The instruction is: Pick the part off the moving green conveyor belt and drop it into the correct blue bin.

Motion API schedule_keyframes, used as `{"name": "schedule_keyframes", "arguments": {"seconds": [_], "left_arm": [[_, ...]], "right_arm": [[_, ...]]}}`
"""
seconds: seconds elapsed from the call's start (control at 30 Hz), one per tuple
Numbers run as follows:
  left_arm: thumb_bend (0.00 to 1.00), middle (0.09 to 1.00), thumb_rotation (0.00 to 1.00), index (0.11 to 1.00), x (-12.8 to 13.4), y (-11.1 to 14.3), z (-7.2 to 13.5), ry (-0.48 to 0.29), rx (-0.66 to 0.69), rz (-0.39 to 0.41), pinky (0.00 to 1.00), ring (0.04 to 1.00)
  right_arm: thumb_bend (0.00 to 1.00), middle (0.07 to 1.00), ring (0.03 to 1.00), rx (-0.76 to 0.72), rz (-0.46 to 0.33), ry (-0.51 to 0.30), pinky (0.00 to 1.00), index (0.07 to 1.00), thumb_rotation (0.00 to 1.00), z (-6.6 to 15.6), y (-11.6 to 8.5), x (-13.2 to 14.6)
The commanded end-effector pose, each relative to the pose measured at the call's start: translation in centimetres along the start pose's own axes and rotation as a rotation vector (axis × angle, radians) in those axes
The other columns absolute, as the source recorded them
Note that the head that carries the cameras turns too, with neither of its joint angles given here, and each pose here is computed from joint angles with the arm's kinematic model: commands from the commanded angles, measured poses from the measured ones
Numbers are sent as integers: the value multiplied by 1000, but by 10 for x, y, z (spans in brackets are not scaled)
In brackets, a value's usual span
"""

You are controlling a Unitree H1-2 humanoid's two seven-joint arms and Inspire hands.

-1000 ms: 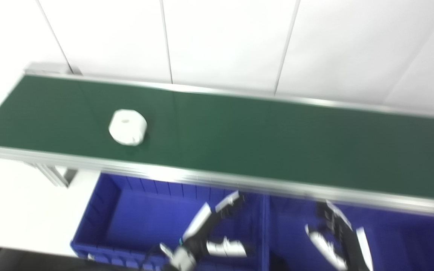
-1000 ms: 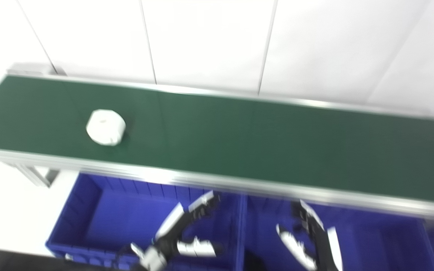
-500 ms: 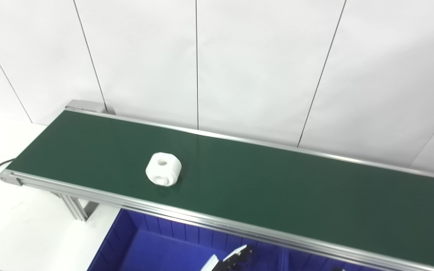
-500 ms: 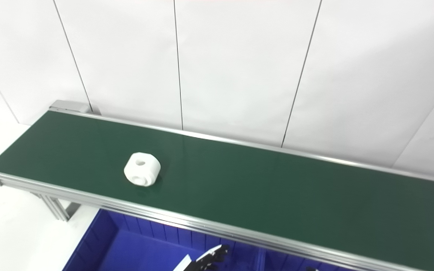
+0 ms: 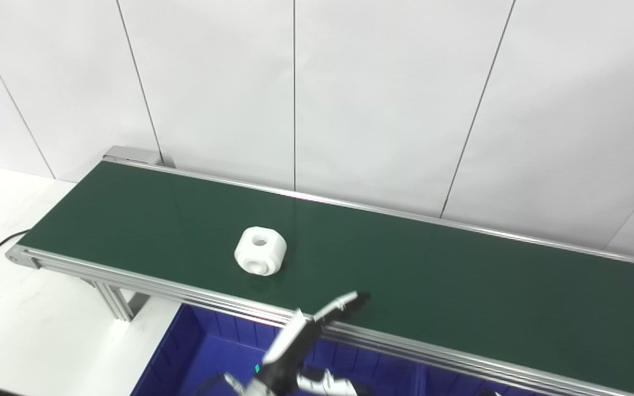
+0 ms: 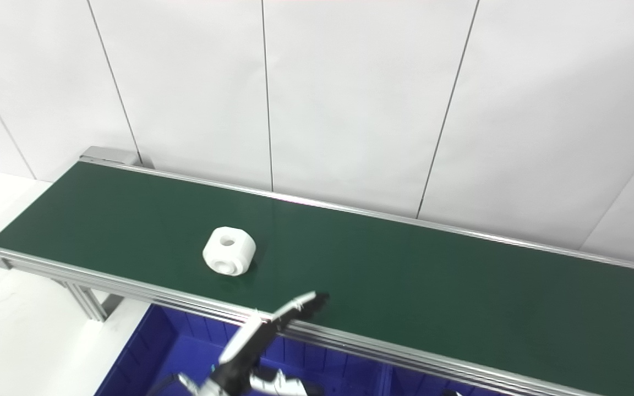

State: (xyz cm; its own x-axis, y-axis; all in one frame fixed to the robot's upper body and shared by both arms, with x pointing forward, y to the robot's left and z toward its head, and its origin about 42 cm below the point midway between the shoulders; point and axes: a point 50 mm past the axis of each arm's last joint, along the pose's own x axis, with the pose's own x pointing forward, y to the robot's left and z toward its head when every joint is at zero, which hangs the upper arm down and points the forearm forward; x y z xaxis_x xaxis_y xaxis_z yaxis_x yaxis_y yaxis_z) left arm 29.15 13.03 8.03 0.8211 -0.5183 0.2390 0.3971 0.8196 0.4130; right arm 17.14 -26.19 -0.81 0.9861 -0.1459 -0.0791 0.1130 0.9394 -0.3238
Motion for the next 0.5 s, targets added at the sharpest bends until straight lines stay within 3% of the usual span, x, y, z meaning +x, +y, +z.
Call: {"name": "schedule_keyframes", "arguments": {"seconds": [0.0, 0.2, 0.3, 0.47], "left_arm": [[643, 886, 453, 885, 17, 26, 14, -98, 61, 28, 811, 865], [644, 898, 444, 898, 33, 70, 18, -118, 188, 34, 799, 865], [637, 903, 385, 904, 44, 89, 19, -118, 244, 38, 807, 871], [667, 903, 378, 901, 70, 120, 8, -34, 343, 47, 822, 878]], "right_arm": [[579, 806, 753, 14, -17, -80, 637, 802, 656, 9, -3, 5], [614, 794, 749, 19, -17, -89, 625, 791, 645, 10, -3, 9], [621, 791, 747, 20, -13, -97, 625, 791, 660, 11, -4, 11], [595, 791, 758, 29, -18, -114, 642, 791, 683, 16, -4, 12]]}}
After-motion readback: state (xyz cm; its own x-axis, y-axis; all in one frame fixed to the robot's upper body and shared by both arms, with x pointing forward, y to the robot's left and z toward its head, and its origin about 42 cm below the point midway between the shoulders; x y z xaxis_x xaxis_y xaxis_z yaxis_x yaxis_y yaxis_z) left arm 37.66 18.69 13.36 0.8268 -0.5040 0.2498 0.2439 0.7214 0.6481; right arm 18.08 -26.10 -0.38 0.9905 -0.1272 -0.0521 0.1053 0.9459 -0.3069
